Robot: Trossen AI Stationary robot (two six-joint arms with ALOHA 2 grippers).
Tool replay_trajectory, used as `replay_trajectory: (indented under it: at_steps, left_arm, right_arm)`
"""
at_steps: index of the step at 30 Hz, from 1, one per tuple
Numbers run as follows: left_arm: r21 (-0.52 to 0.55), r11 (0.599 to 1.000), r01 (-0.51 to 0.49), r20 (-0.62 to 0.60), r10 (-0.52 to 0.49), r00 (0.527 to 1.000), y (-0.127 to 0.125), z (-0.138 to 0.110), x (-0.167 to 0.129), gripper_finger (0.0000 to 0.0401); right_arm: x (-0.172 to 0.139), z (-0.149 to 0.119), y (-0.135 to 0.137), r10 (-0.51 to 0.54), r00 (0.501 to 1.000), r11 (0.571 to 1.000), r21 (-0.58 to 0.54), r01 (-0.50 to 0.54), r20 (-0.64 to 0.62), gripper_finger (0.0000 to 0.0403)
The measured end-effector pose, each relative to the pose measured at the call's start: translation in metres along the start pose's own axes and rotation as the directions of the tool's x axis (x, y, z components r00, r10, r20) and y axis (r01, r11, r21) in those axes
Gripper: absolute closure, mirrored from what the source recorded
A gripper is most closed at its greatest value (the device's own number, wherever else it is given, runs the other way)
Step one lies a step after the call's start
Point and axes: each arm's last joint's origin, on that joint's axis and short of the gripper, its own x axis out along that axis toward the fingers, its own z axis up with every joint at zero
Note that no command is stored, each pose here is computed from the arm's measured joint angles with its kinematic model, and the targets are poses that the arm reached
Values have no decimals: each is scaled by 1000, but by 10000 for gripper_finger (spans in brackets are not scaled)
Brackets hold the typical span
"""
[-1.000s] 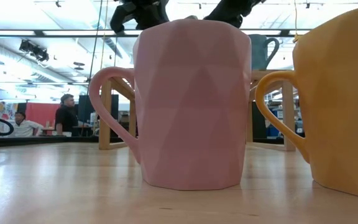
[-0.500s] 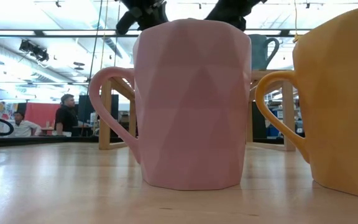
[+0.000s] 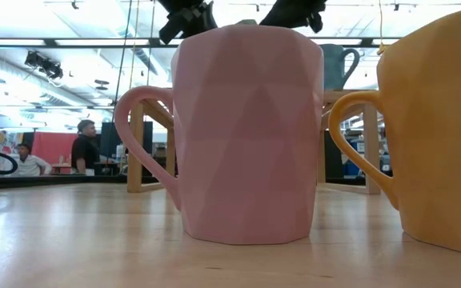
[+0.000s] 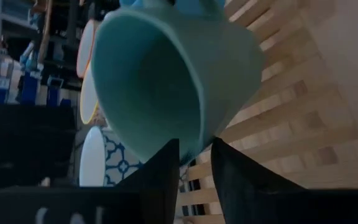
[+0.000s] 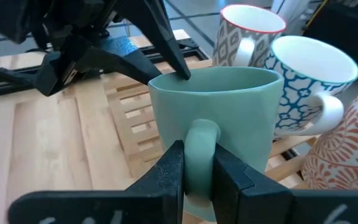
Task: Place coffee mugs
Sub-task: Put the green mug on the shelf aligned with the orange mug
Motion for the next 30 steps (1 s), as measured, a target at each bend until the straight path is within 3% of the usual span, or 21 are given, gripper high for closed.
replay_trajectory:
  at_steps: [11,23,30]
  left_arm:
    - [-12,1000,-4,-11,4,1000,0,-1,0,228]
    - [-9,1000,7,-6,-7,1000,-1,-1,0,223]
    - [-33,999,8,-4,-8,1000,-1,-1,0,223]
  right_arm:
    - [-9,-2,16,-56,998,993,101,53,34,346]
    - [-24,-7,36,-219,970,971,123,206,101,346]
    - [-21,-25,44,-287,953,955,107,277,101,346]
